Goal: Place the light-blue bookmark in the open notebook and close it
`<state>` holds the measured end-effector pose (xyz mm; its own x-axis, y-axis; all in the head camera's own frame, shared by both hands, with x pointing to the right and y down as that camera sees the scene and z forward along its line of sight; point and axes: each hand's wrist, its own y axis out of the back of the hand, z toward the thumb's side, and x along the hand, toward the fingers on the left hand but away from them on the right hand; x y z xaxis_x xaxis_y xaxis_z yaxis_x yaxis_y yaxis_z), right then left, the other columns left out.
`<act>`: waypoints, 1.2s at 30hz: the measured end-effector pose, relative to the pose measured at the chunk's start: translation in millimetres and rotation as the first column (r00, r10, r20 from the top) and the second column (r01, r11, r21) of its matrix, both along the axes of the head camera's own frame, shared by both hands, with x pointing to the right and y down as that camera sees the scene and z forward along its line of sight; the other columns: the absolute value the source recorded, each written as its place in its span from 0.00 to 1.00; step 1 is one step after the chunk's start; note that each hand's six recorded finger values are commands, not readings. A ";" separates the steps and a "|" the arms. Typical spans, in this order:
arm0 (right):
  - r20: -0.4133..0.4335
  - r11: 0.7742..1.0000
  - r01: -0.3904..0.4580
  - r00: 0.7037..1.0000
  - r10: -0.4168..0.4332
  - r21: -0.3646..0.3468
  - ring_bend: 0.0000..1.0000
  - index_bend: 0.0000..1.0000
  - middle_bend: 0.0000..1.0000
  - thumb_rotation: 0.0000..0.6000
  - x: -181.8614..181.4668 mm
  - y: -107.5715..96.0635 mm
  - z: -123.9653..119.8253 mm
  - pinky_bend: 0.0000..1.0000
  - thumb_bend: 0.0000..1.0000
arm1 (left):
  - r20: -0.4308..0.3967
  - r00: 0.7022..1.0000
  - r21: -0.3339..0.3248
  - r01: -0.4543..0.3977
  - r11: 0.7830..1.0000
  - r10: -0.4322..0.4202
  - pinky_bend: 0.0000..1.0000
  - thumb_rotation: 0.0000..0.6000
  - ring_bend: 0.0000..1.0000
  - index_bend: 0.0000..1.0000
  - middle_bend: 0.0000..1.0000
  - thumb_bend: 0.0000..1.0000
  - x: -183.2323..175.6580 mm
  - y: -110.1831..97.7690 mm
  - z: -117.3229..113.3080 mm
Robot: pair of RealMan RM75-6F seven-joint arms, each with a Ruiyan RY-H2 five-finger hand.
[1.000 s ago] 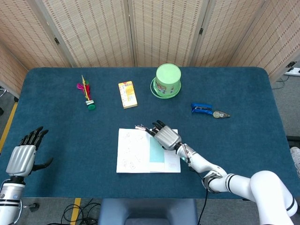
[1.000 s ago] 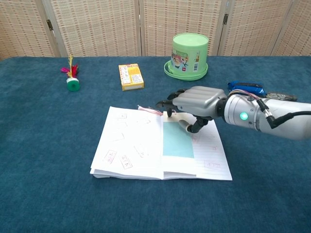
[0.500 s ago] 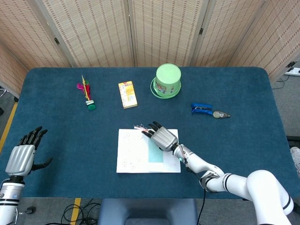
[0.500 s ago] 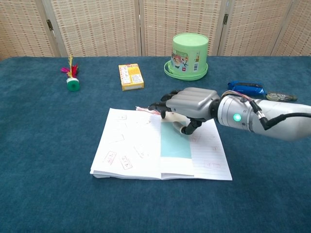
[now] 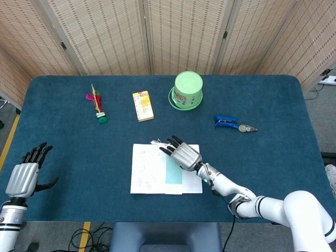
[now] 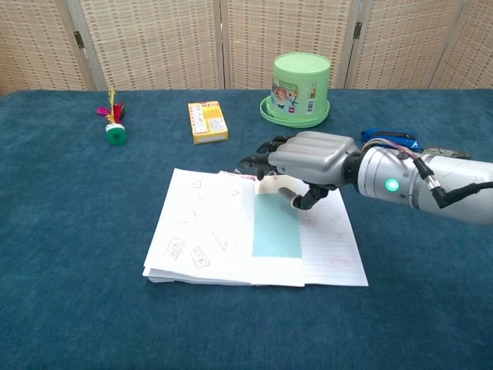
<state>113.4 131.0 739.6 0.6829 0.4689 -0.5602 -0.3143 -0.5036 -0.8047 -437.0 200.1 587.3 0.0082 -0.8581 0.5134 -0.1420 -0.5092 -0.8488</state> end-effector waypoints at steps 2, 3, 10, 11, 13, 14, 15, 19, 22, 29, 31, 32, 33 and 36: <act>0.014 1.000 0.010 1.000 -0.010 -0.009 0.00 0.00 0.22 1.00 -1.1 6.1 -3.2 0.00 0.61 | 0.001 1.000 0.000 -0.002 1.000 0.002 0.16 1.00 0.10 0.13 0.06 0.27 0.3 0.0 0.0; 0.020 1.000 0.017 1.000 -0.017 -0.015 0.00 0.00 0.22 1.00 -1.6 9.6 -4.8 0.00 0.61 | 0.001 1.000 0.000 -0.002 1.000 0.002 0.16 1.00 0.10 0.13 0.06 0.27 0.4 0.0 -0.1; 0.070 0.995 0.088 0.994 -0.085 -0.040 0.00 0.00 0.20 1.00 0.0 40.5 -19.1 0.00 0.55 | 0.000 1.000 0.002 -0.004 1.000 0.004 0.16 1.00 0.10 0.13 0.06 0.27 1.4 0.0 -0.9; 0.079 0.995 0.096 0.993 -0.092 -0.042 0.00 0.00 0.18 1.00 1.6 45.6 -21.2 0.00 0.48 | -0.001 1.000 0.002 -0.004 1.000 0.004 0.16 1.00 0.10 0.13 0.06 0.27 1.6 0.0 -0.9; 0.089 0.994 0.102 0.991 -0.098 -0.043 0.00 0.00 0.13 1.00 4.1 52.3 -24.0 0.00 0.31 | -0.002 1.000 0.001 -0.006 1.000 0.006 0.16 1.00 0.10 0.13 0.06 0.27 2.6 0.0 -1.0; 0.096 0.994 0.104 0.990 -0.099 -0.043 0.00 0.00 0.10 1.00 5.1 56.3 -25.8 0.00 0.24 | -0.003 1.000 0.002 -0.007 1.000 0.007 0.16 1.00 0.10 0.13 0.06 0.27 3.3 -0.1 -1.2; 0.102 0.994 0.104 0.990 -0.099 -0.044 0.00 0.00 0.07 1.00 5.5 59.1 -27.2 0.00 0.19 | -0.004 1.000 0.003 -0.009 1.000 0.009 0.16 1.00 0.10 0.13 0.06 0.27 4.0 -0.2 -1.5; 0.126 0.994 0.097 0.988 -0.089 -0.058 0.00 0.00 0.01 1.00 5.2 68.0 -33.5 0.00 0.08 | -0.005 1.000 0.011 -0.015 1.000 0.016 0.16 1.00 0.10 0.13 0.06 0.27 6.3 -0.6 -4.8; 0.144 0.994 0.090 0.986 -0.081 -0.060 0.00 0.00 0.00 1.00 5.5 73.6 -39.5 0.00 0.03 | -0.004 1.000 0.014 -0.014 1.000 0.014 0.16 1.00 0.10 0.13 0.06 0.27 5.8 -0.3 -6.7; 0.172 0.995 0.076 0.983 -0.064 -0.061 0.00 0.00 0.00 1.00 2.1 85.9 -44.6 0.00 0.01 | -0.004 1.000 0.011 -0.016 1.000 0.016 0.16 1.00 0.10 0.13 0.06 0.27 6.8 1.7 -8.3; 0.175 0.995 0.075 0.983 -0.062 -0.065 0.00 0.00 0.00 1.00 0.2 87.5 -43.9 0.00 0.01 | -0.004 1.000 0.013 -0.015 1.000 0.015 0.16 1.00 0.10 0.13 0.06 0.27 6.5 1.7 -9.0; 0.176 0.995 0.075 0.982 -0.062 -0.067 0.00 0.00 0.00 1.00 -0.7 88.3 -43.3 0.00 0.01 | -0.004 1.000 0.013 -0.014 1.000 0.014 0.16 1.00 0.10 0.13 0.06 0.27 6.2 1.8 -9.2; 0.177 0.995 0.076 0.982 -0.063 -0.070 0.00 0.00 0.00 1.00 -2.1 89.4 -42.4 0.00 0.01 | -0.004 1.000 0.013 -0.013 1.000 0.013 0.16 1.00 0.10 0.13 0.06 0.27 5.9 1.8 -9.2; 0.180 0.994 0.081 0.981 -0.066 -0.074 0.00 0.00 0.00 1.00 -6.7 91.9 -40.8 0.00 0.01 | -0.005 1.000 0.011 -0.011 1.000 0.011 0.16 1.00 0.10 0.13 0.06 0.27 5.2 2.5 -9.0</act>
